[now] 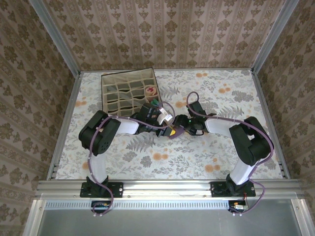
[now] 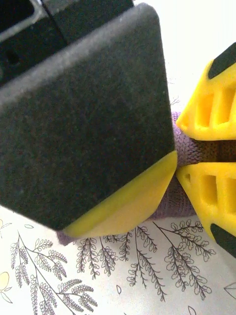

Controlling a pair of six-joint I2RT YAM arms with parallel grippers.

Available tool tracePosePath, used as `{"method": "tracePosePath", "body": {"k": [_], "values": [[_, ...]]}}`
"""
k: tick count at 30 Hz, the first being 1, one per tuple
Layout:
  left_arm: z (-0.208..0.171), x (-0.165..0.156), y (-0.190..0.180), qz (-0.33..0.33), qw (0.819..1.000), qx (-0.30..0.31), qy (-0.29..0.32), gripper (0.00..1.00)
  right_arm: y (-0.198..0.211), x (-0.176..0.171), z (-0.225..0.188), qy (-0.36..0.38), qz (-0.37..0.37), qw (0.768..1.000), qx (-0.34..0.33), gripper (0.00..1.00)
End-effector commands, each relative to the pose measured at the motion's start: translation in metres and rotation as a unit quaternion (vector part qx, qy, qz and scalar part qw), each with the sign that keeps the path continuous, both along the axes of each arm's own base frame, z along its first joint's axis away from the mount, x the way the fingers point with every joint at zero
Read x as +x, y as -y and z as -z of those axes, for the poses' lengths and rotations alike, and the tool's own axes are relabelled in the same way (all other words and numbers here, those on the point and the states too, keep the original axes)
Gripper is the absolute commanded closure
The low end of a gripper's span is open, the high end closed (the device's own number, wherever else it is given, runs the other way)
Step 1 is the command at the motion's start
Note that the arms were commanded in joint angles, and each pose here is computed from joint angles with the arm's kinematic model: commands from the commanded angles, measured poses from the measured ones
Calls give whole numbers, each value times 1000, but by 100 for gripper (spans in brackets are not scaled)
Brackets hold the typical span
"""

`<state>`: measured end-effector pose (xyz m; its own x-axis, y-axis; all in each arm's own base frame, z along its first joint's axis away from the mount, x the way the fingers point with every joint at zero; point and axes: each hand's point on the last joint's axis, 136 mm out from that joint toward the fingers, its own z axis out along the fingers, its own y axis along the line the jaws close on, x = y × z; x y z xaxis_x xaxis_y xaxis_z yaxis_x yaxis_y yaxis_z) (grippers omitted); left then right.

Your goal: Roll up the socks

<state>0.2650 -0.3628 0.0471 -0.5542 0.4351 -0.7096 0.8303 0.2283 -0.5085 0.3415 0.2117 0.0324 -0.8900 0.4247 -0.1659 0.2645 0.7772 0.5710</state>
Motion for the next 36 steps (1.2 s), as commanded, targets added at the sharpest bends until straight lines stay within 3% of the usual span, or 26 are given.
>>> {"method": "tracePosePath", "body": {"k": [1,6,8,11,14,19,20,21,27,29,32,36], "values": [[55,-26,-26,-16,991,81,-107,93,-12,8,14,-9,-3,1000,13,28],[53,-28,-28,-5,992,73,-104,94,-14,9,30,-30,6,999,25,38],[51,-30,-29,0,993,69,-91,94,-16,11,33,-32,7,999,34,52],[41,-30,-31,1,997,60,-55,95,-20,15,33,-16,-3,999,46,84],[27,-31,-34,7,998,62,-16,94,-21,19,22,28,-16,998,55,100],[-9,-26,-43,2,995,63,71,73,-6,26,-11,115,-39,993,4,100],[-19,-23,-46,-3,994,64,89,10,-2,28,-20,135,-46,990,-10,100],[-28,-23,-48,-5,993,63,99,0,0,28,-28,149,-50,987,-22,100],[-85,4,-78,-85,974,74,198,0,5,33,-88,251,-107,960,-68,100],[-103,21,-94,-152,955,84,242,0,-1,34,-113,290,-138,944,-75,100],[-122,25,-115,-189,933,105,287,0,-12,38,-144,337,-177,921,-87,100],[-139,36,-151,-274,900,140,308,0,-34,49,-177,382,-225,888,-118,100]]}}
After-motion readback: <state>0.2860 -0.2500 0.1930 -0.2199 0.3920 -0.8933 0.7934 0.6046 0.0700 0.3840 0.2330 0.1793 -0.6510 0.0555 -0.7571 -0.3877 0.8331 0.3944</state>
